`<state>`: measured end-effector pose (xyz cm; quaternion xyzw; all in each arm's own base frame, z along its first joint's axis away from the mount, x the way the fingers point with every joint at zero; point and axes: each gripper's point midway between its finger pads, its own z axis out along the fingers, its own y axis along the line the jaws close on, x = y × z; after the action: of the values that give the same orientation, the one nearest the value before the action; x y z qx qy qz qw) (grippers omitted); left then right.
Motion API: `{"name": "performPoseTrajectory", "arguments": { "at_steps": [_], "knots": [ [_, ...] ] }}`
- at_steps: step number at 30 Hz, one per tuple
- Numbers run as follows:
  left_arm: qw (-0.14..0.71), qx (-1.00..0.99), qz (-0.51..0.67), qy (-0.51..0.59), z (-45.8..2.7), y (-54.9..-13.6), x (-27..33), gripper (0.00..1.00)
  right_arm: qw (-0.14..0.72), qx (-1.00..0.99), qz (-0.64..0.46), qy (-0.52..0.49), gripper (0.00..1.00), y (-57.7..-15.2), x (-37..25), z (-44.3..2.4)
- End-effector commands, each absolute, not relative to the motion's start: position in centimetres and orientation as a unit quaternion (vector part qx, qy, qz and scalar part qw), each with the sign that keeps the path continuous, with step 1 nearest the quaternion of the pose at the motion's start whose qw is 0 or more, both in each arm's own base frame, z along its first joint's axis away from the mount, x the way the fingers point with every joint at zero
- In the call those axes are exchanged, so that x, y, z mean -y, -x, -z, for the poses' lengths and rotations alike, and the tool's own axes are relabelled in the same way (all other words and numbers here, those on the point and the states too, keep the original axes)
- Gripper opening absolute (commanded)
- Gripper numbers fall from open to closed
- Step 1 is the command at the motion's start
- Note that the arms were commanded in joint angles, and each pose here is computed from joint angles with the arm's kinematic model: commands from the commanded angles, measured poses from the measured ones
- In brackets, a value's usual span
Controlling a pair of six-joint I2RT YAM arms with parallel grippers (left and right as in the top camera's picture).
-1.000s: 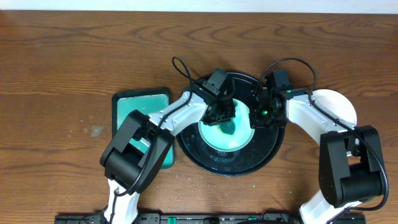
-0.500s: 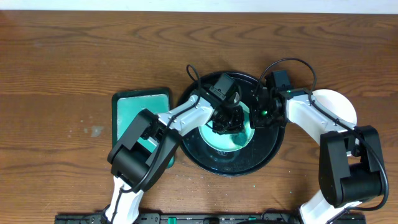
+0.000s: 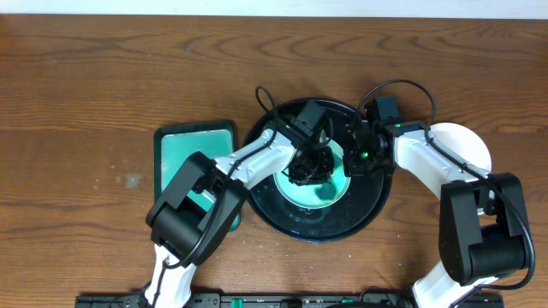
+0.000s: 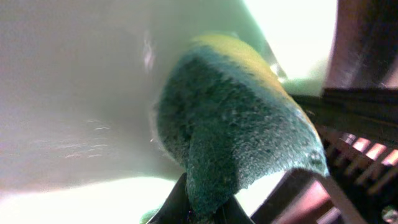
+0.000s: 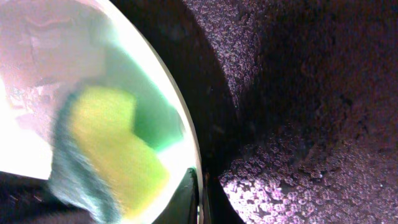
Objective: Clean dirty plates on tray and stack at the side
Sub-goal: 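Scrub the green plate with the sponge while right gripper holds its rim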
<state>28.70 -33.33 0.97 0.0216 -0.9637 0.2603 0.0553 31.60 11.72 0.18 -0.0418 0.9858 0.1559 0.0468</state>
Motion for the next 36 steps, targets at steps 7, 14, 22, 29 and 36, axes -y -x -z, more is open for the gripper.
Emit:
{"name": "performPoseTrajectory", "arguments": {
  "at_steps": [7, 14, 22, 29, 36],
  "knots": [
    [-0.066, 0.993, 0.060, -0.080, 1.8, -34.1, 19.2, 0.07, 0.023, -0.988, -0.141, 0.052, 0.01, -30.4, -11.6, 1.2],
    [-0.100, 0.985, 0.132, -0.055, 0.0, -35.4, 17.0, 0.07, 0.025, -0.988, -0.141, 0.052, 0.01, -30.5, -11.7, 1.2],
    [0.002, 0.992, -0.127, -0.013, 0.6, -33.0, 26.7, 0.08, 0.024, -0.988, -0.141, 0.052, 0.01, -30.5, -11.7, 1.2],
    [0.066, 0.970, -0.232, 0.039, 0.3, -29.0, 32.8, 0.08, 0.024, -0.988, -0.141, 0.052, 0.01, -30.5, -11.7, 1.2],
    [0.112, 0.971, -0.199, 0.066, 1.7, -24.9, 33.7, 0.08, 0.022, -0.988, -0.141, 0.052, 0.01, -30.4, -11.6, 1.2]
  ]
}}
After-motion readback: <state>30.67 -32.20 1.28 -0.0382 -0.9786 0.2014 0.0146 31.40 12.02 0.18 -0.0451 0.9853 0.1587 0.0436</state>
